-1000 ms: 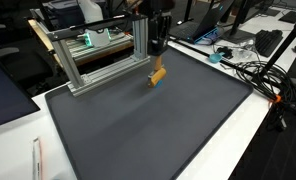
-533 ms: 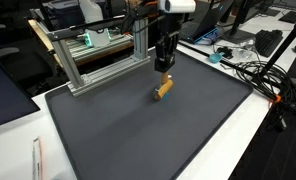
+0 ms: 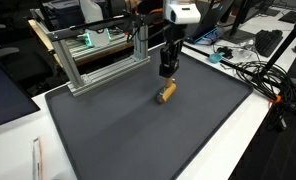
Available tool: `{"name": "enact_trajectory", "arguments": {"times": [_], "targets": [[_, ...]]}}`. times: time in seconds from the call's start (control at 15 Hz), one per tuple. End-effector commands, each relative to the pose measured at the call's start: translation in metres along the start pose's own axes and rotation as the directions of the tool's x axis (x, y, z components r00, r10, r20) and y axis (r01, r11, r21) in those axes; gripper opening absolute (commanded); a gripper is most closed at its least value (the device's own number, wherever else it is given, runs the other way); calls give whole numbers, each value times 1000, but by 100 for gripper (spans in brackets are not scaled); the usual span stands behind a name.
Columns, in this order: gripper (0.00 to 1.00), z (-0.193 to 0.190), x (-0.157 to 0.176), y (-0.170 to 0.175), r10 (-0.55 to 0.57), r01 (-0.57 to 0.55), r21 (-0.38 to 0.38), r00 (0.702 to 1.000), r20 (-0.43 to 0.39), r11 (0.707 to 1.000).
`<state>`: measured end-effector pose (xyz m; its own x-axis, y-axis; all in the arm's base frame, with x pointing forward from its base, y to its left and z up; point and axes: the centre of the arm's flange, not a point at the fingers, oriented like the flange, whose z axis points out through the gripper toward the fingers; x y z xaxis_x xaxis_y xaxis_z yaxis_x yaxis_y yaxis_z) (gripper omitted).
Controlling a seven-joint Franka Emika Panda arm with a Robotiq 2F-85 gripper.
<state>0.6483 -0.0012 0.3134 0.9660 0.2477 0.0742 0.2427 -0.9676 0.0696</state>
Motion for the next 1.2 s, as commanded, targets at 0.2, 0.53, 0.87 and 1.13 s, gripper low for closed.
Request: {"name": "enact_trajectory", "arguments": {"times": [0.2, 0.53, 0.87, 1.13], "targets": [[22, -9, 7, -27, -39, 39, 35, 999, -9, 999], [22, -10, 6, -33, -51, 52, 63, 999, -13, 997], [22, 8, -6, -11, -15, 14, 18, 1000, 9, 1000], [22, 10, -18, 13, 44, -44, -12, 999, 18, 999]]}}
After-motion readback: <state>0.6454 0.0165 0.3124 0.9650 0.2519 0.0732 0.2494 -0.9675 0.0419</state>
